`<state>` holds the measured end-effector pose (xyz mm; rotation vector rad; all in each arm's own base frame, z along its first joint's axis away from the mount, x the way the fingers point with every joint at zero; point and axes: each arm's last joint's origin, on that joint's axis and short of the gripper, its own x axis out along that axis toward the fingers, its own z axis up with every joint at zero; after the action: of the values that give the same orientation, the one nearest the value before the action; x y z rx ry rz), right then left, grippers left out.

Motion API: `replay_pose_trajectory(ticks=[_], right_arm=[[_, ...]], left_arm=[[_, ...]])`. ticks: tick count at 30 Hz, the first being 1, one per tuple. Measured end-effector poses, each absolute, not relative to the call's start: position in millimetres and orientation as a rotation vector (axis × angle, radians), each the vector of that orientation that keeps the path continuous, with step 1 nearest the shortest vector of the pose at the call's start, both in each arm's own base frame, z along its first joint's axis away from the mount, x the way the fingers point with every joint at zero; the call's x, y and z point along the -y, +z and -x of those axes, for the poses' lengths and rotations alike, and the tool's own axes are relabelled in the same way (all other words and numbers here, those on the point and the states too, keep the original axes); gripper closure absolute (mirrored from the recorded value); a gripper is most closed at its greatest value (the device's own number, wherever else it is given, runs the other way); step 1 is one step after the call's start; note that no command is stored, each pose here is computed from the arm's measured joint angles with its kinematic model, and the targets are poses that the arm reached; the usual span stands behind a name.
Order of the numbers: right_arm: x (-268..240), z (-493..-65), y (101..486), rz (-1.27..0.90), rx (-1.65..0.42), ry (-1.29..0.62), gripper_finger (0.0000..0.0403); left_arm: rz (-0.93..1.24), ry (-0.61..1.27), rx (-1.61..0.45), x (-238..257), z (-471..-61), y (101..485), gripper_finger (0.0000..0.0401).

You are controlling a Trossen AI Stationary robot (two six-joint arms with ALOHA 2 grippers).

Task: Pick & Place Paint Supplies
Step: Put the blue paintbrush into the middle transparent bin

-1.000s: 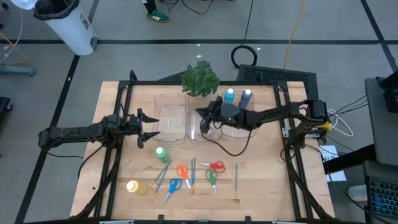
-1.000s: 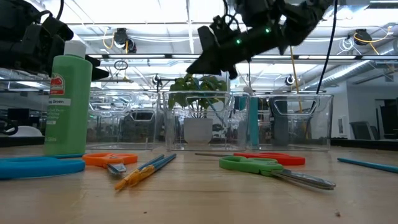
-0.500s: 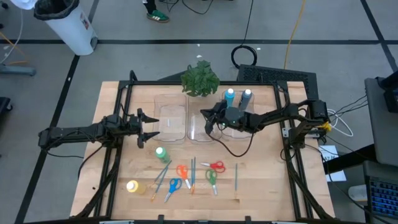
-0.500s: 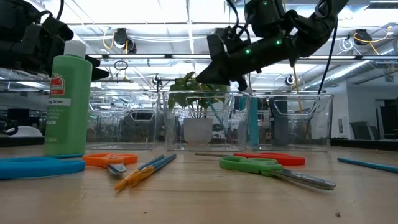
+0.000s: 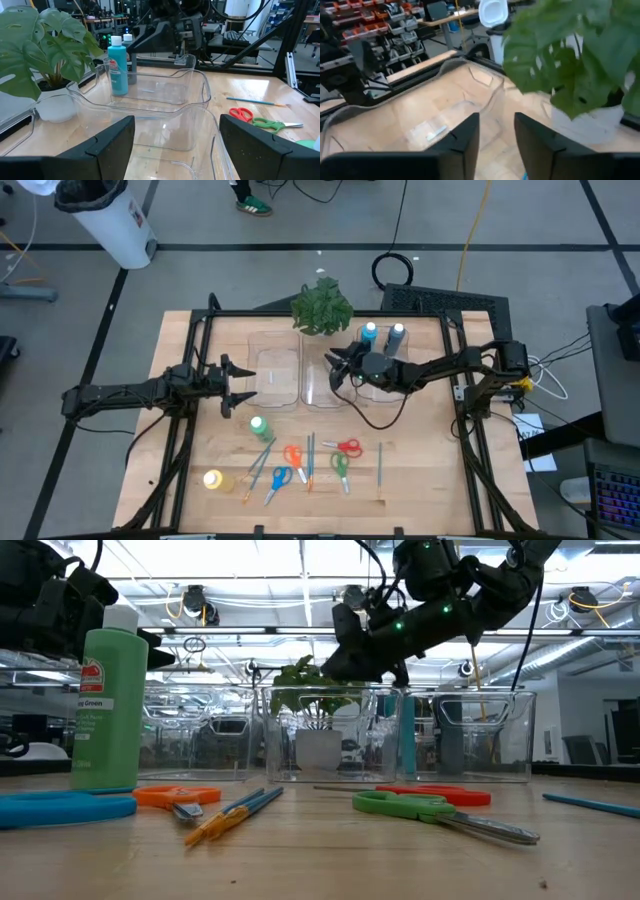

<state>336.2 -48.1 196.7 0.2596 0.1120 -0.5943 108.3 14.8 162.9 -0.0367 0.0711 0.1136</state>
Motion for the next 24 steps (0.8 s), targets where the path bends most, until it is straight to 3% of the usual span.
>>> replay_pose_trajectory(ticks=[7,15,21,24], right_arm=[[13.7,-330.9,228.0,-0.096,-0.047,-0.427,0.0208],[-66.4,-315.0,255.5,0.058,0.037,0.062,0.0153],[-129.9,-293.6,240.0,0.117,-0.107,0.479,0.0145],[-155.5,-280.3,220.3,0.182,-0.258,0.591,0.0149]], left_arm=[[0.037,0.114,-0.071,-14.8,-108.3,162.9,0.0107],[0.037,0.114,-0.071,-14.8,-108.3,162.9,0.0107],[0.037,0.114,-0.071,-14.8,-108.3,162.9,0.0107],[0.037,0.114,-0.071,-14.8,-108.3,162.9,0.0107]])
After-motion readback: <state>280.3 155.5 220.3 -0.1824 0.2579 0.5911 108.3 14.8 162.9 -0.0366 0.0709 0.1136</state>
